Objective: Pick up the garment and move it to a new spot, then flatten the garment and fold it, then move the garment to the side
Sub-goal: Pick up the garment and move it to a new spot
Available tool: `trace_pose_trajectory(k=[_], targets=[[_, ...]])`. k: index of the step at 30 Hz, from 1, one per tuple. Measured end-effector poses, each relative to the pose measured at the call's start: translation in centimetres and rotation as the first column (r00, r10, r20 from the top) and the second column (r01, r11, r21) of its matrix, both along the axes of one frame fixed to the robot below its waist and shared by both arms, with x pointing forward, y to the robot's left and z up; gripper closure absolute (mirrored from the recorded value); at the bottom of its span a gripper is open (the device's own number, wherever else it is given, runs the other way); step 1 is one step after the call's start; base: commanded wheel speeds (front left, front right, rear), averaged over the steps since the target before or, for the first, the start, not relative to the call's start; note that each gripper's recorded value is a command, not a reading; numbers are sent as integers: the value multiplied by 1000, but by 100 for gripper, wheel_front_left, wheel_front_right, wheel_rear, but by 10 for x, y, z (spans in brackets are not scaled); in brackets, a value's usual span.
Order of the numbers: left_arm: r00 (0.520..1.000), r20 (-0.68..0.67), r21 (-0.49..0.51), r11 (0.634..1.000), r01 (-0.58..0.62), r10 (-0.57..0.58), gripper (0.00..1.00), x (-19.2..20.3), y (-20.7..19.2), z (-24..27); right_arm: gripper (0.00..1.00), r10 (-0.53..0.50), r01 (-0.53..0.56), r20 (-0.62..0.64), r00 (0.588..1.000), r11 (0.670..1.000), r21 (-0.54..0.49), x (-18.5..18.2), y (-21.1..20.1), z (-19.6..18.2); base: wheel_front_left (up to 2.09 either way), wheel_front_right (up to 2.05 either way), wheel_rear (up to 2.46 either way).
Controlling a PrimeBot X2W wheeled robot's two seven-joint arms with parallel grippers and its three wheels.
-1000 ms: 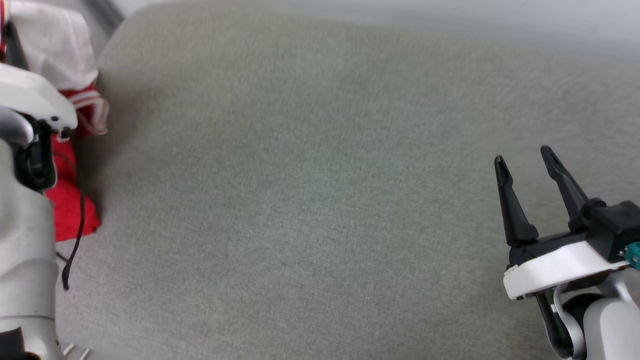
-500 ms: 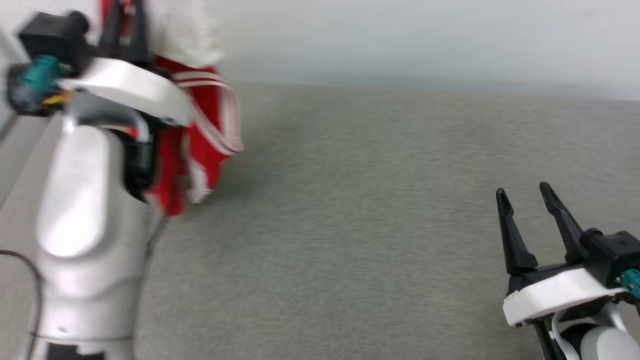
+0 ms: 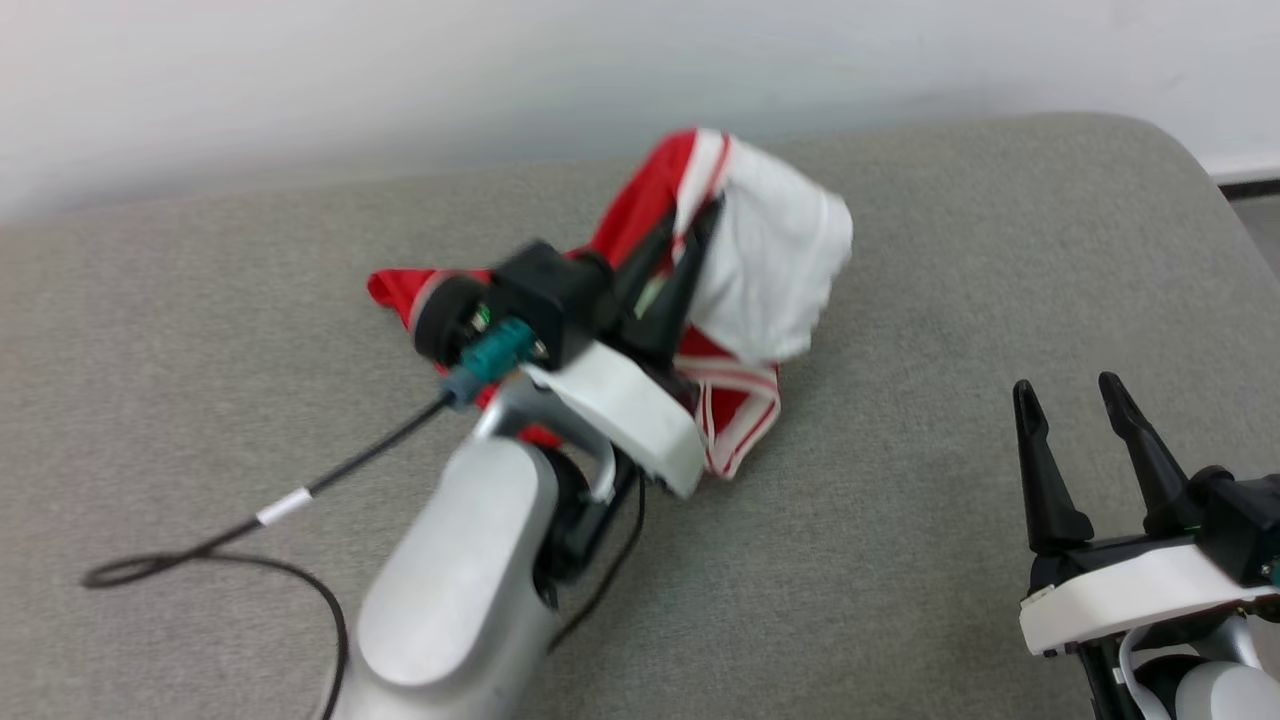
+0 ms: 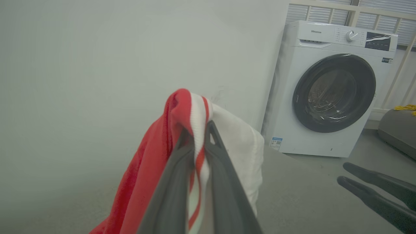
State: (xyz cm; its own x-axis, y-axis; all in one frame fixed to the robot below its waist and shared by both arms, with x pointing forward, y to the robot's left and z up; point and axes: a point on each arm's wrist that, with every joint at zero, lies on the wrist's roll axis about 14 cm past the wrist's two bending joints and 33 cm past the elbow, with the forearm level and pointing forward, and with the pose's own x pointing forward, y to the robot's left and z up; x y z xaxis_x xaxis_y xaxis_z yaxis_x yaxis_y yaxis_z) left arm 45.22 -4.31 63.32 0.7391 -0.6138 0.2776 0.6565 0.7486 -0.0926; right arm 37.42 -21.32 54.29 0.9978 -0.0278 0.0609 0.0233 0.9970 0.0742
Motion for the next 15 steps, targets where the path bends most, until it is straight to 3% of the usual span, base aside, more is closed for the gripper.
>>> trace_pose_trajectory(k=[7, 14, 15], targets=[[955, -296, 91, 995, 43, -14, 100, -13, -17, -117, 0, -39, 40, -44, 998, 999, 11, 4, -13, -20, 0, 0, 0], [895, -446, 197, 978, 66, 29, 100, -30, -1, -190, 0, -21, 22, -71, 997, 1000, 19, 17, -7, -32, 0, 0, 0], [893, -449, 197, 978, 70, 27, 74, -31, 0, -191, 0, -16, 18, -72, 997, 1000, 20, 18, -6, -33, 0, 0, 0]])
